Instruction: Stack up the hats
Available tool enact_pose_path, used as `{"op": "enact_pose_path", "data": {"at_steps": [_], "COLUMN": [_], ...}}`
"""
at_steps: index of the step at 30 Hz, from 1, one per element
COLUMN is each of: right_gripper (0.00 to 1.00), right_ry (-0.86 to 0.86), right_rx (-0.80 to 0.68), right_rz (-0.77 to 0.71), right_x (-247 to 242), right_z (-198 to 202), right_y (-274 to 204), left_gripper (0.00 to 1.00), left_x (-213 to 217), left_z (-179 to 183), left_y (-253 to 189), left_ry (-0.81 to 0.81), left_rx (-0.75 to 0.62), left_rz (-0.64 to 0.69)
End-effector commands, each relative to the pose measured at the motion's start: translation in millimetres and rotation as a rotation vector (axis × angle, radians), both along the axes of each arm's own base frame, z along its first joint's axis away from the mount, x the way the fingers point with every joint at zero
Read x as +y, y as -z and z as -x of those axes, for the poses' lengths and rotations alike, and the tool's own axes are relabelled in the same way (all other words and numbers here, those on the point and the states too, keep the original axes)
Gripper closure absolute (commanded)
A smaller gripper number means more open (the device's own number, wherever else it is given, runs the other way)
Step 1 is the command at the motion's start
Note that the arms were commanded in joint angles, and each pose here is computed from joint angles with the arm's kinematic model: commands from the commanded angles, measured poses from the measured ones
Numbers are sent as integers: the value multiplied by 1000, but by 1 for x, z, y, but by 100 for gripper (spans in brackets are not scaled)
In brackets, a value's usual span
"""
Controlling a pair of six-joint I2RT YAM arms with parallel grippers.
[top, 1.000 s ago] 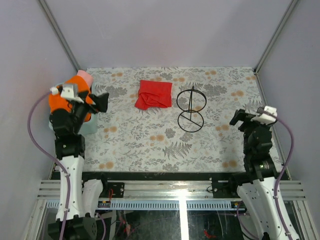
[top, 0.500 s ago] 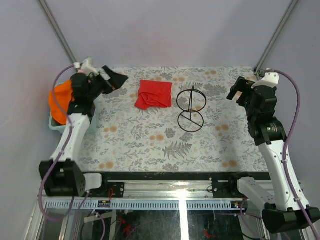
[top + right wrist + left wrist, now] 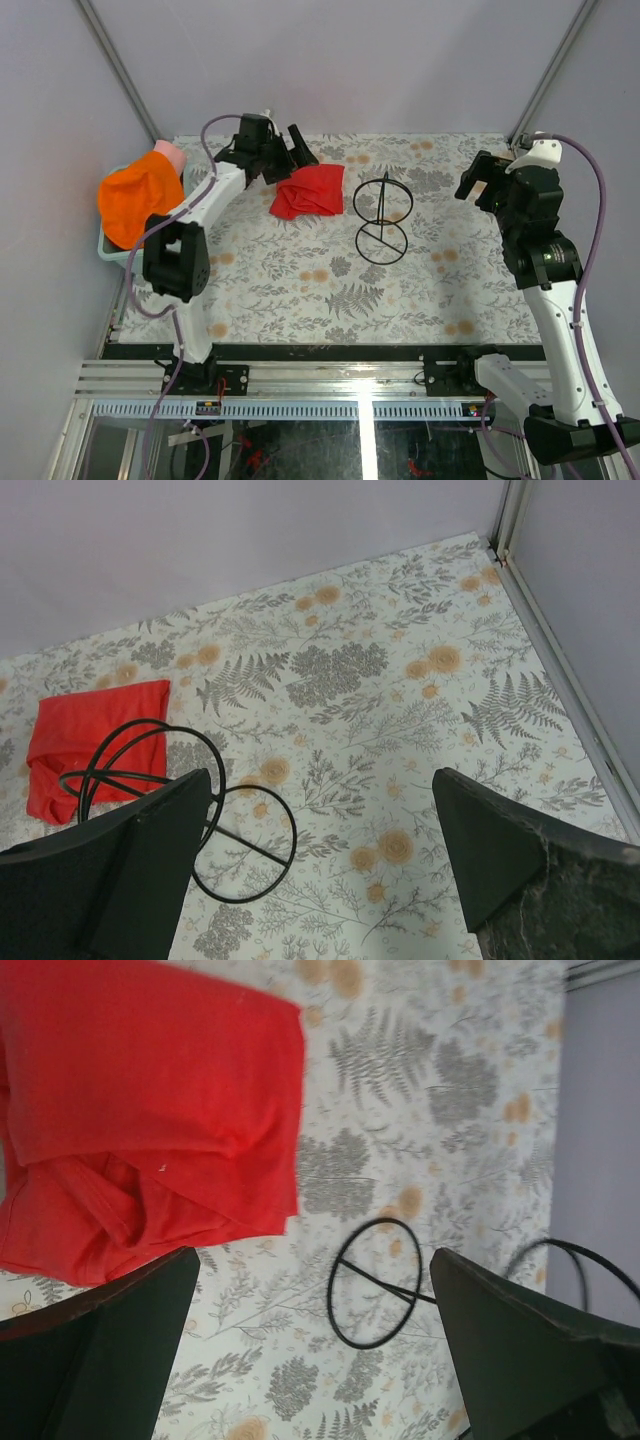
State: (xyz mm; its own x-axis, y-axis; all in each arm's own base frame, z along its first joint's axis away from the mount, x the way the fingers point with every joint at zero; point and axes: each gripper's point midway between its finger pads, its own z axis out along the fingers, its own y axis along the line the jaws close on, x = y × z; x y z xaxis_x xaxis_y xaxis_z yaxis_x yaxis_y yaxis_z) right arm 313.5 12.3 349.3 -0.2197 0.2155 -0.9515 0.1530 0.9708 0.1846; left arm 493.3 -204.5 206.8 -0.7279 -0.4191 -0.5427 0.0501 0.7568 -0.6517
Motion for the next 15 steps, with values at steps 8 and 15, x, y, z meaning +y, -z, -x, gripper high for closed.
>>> {"op": "enact_pose_path", "data": {"at_steps": [8, 15], "right_gripper": [1, 1], "right_ry": [-1, 24], "right_rx": [-1, 33], "right_rz": [60, 109], "right_x": [-8, -16], "right_z": [17, 23], "right_y": [-11, -4], "left_gripper": [0, 0], "left_x": [-52, -54], "left_z": [-33, -54], "left_y": [74, 120], "left_ry": [34, 8], "left_rx": [120, 214], "left_rz": [-17, -90]}}
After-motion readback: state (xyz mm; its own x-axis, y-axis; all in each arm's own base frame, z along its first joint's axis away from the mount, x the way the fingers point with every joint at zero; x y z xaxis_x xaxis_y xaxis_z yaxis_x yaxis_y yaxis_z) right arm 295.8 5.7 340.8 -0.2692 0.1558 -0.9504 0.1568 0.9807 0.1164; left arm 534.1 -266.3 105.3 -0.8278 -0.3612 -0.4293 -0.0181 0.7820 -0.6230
